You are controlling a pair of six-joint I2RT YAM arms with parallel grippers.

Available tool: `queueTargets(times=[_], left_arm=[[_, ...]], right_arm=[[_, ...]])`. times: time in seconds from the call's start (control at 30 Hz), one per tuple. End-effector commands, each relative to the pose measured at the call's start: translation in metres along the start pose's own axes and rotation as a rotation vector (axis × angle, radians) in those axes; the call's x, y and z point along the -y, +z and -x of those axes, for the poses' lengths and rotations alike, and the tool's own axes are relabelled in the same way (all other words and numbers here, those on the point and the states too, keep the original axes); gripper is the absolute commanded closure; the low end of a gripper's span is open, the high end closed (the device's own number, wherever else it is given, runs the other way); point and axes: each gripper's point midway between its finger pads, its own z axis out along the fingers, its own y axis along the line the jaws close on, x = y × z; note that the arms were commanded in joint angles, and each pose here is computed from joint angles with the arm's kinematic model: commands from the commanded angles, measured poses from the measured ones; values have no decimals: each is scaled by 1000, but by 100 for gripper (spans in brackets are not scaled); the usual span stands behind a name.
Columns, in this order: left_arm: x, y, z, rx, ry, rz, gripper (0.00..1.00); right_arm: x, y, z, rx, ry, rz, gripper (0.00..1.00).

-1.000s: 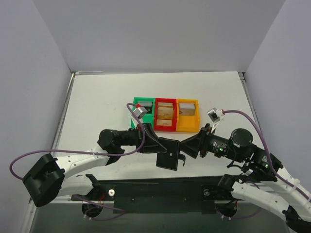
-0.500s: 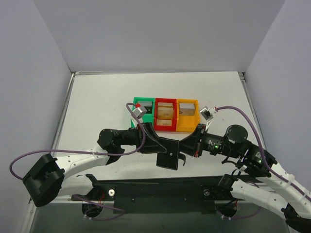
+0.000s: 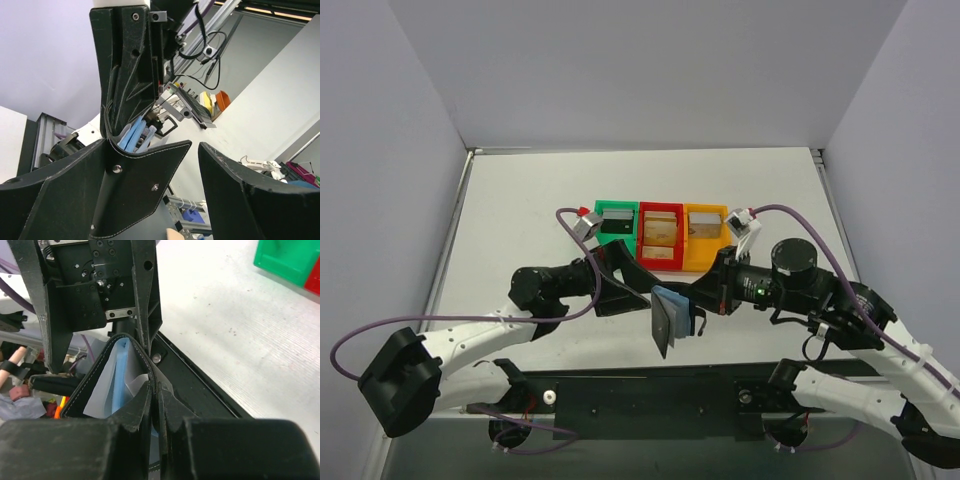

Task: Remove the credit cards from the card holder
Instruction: Open the card holder.

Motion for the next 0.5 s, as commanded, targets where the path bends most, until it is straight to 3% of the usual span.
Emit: queueTargets(times=[0.0, 0.2, 0.47], left_arm=[[26, -5, 8, 64, 127, -102, 18], [7, -8, 4, 91, 117, -35, 16], [-16, -5, -7, 75, 90, 0, 15]], right_arm=[[31, -8, 10, -4, -35, -222, 100], [55, -17, 16, -31, -171, -464, 100], [60, -23, 20, -28, -214, -544, 100]])
